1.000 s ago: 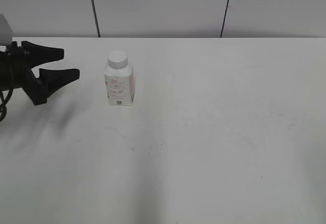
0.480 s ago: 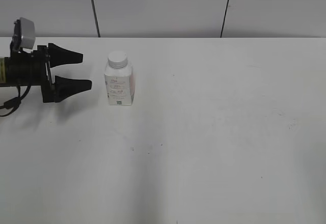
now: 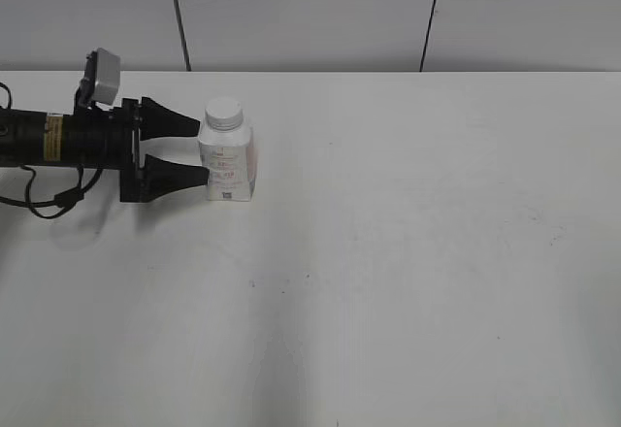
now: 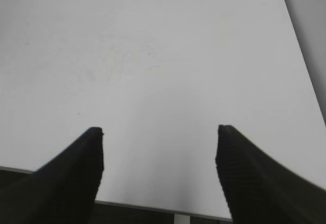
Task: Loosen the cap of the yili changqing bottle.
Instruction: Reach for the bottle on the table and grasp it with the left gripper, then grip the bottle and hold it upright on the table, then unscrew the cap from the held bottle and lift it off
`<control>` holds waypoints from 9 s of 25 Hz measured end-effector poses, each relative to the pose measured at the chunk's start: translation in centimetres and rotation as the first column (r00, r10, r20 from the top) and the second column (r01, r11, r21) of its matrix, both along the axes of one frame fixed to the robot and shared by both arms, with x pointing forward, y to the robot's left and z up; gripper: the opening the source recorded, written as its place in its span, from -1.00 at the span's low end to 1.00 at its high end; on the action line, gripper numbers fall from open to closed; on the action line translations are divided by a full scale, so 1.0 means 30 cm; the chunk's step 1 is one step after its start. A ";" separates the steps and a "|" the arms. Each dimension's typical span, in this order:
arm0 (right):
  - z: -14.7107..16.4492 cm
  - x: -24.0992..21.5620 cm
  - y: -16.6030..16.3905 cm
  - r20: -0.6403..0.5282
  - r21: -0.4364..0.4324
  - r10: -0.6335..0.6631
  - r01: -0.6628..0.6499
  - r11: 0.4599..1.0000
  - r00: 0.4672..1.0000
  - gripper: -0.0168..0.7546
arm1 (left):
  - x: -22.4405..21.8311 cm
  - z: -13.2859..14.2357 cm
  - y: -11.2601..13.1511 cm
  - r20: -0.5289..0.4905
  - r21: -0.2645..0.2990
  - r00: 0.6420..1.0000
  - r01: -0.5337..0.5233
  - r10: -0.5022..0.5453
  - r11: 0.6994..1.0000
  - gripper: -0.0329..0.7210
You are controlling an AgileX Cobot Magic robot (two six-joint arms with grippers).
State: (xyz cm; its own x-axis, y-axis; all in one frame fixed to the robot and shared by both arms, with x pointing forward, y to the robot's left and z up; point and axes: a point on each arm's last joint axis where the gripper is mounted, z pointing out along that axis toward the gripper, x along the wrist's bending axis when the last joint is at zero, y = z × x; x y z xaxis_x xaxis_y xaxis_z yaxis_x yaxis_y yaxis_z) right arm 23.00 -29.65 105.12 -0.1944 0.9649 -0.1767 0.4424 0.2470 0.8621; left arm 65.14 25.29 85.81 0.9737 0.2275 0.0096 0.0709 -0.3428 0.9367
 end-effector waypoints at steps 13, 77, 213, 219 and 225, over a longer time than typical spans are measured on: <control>0.000 0.000 0.000 0.000 0.000 0.000 0.000 1.000 1.000 0.46 | 0.046 -0.055 -0.145 0.014 -0.011 0.996 0.091 -0.091 0.996 0.64; 0.000 0.000 0.000 0.000 0.000 0.000 0.000 1.000 1.000 0.46 | -0.195 -0.054 -0.475 0.012 -0.090 0.983 0.182 -0.182 0.979 0.01; -0.136 1.224 0.869 -0.876 0.199 0.087 0.191 0.961 0.475 0.46 | -0.224 -0.111 -0.470 -0.006 -0.090 0.977 0.214 -0.215 0.973 0.17; -0.185 1.209 0.908 -0.891 0.176 0.083 0.172 0.969 0.447 0.46 | -0.224 -0.111 -0.470 -0.006 -0.090 0.977 0.214 -0.215 0.973 0.17; -0.200 1.210 0.911 -0.895 0.169 0.077 0.173 0.970 0.439 0.46 | -0.223 -0.111 -0.470 -0.006 -0.089 0.977 0.213 -0.215 0.973 0.17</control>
